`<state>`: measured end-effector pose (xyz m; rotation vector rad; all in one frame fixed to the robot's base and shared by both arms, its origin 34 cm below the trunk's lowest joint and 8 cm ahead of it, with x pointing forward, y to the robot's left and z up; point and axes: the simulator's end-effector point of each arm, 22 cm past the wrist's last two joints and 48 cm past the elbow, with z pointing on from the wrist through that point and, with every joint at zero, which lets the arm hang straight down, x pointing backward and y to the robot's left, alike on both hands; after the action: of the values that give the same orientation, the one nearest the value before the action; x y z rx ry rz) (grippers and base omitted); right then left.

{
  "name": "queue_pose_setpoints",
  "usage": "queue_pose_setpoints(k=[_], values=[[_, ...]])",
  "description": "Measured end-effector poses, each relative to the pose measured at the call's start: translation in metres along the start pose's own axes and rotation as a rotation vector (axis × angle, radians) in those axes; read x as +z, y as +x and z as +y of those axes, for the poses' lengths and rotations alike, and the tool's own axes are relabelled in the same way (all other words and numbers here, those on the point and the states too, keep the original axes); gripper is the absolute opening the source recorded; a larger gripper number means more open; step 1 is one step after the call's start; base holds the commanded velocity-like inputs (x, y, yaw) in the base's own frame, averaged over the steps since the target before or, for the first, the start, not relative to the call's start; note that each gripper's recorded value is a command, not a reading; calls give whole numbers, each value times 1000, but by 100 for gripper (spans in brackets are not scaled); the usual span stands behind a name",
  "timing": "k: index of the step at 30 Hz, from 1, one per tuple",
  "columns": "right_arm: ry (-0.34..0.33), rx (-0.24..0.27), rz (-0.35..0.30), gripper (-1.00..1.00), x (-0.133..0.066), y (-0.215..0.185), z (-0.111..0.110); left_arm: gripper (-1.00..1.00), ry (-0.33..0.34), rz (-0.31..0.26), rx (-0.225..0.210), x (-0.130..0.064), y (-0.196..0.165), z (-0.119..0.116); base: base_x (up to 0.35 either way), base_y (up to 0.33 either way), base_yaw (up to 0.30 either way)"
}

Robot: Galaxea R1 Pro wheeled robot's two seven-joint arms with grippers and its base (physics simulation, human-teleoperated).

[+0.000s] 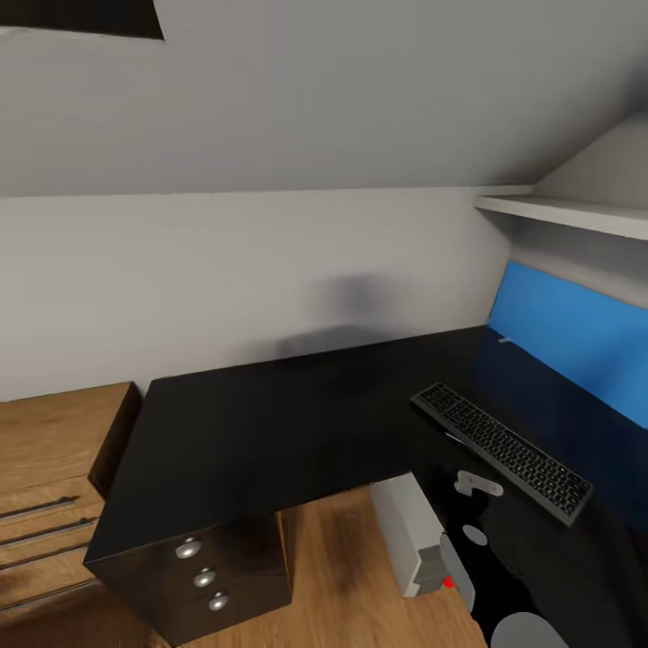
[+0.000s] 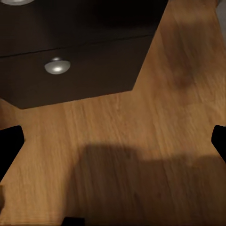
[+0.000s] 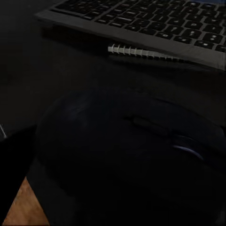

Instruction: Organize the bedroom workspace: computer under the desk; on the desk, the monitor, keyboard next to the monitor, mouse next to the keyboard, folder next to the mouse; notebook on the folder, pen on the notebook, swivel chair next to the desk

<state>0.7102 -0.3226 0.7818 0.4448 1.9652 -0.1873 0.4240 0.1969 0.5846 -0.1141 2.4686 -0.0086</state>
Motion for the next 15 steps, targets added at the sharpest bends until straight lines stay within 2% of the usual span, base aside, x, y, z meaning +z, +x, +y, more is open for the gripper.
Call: queue_pose_setpoints(k=[5,10,15], values=[[-26,-9,-91,-100,-13,-9,18,100,0,1,0,-6,-3,0,0,0,271],[-34,-17,-125,-100,-20,-14,22,100,-1,1,1,-11,-6,1,0,0,274],[-37,-19,-133,-100,-24,-19,23,100,-1,2,1,-16,-9,1,0,0,275]])
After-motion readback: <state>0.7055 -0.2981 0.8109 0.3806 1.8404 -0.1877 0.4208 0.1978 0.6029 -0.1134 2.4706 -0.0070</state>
